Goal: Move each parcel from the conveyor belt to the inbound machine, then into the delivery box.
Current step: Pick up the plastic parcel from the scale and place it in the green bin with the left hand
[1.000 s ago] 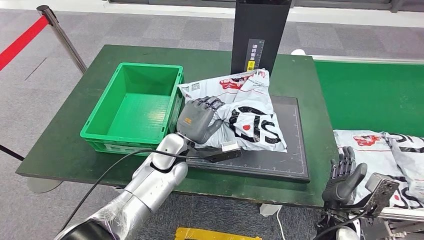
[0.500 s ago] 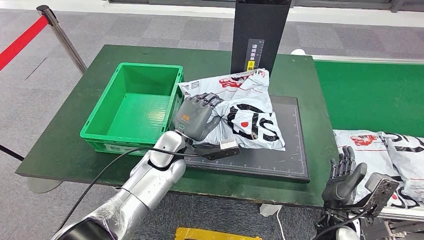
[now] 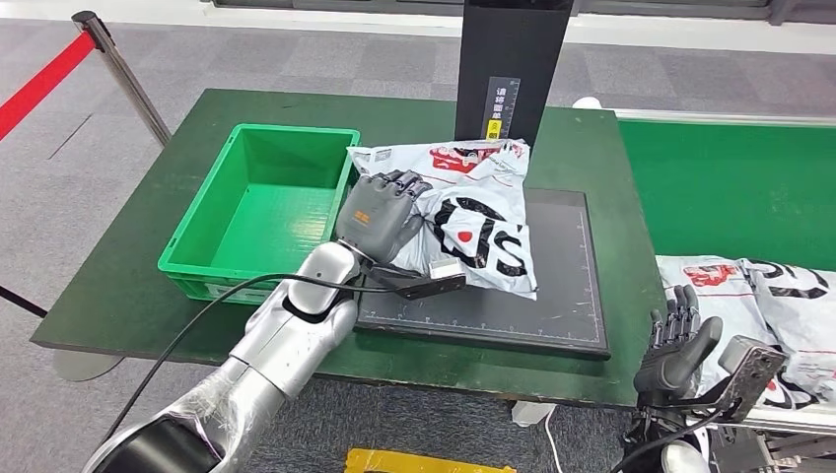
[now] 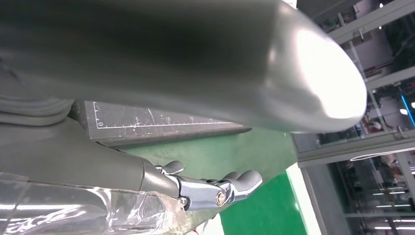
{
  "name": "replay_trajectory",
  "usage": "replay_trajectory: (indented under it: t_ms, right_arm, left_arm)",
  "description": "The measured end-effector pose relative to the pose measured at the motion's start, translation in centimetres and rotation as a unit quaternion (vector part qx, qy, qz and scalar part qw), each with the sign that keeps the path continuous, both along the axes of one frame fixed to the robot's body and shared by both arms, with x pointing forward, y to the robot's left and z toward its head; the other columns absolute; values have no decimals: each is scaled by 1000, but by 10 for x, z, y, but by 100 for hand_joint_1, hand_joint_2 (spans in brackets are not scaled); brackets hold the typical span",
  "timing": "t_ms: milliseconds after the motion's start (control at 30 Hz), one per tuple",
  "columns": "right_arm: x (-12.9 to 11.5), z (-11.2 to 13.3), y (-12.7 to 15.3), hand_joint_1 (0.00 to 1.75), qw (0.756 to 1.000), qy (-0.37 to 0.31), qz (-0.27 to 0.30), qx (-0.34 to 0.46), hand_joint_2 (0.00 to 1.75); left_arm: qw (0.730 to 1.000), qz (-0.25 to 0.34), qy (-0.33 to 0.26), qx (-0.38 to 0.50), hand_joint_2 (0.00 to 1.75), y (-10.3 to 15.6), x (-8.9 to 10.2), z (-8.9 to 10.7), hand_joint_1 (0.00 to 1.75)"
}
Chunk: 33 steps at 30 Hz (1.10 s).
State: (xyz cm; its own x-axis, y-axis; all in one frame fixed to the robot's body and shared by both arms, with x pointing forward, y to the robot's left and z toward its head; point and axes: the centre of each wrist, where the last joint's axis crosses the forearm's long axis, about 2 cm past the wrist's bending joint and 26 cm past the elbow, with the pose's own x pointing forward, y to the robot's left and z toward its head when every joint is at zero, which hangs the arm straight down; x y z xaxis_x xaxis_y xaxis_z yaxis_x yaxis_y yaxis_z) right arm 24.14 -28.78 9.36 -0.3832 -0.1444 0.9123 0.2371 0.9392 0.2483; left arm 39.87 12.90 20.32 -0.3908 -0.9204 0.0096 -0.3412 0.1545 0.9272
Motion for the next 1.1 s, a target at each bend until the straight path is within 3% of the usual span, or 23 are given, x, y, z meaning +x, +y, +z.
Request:
replay_trajectory:
  t_ms: [467, 767, 1100]
  right_arm:
    - [-6, -9, -6, 0, 1000, 18, -9, -3, 0]
    - [-13, -14, -8, 0, 999, 30, -13, -4, 0]
    - [-16, -16, -9, 0, 999, 36, -14, -4, 0]
  left_arm:
    - [994, 91, -33, 39, 175, 74, 18, -16, 175]
    - [988, 142, -39, 36, 175, 113, 18, -20, 175]
    - [983, 177, -42, 37, 175, 140, 21, -19, 175]
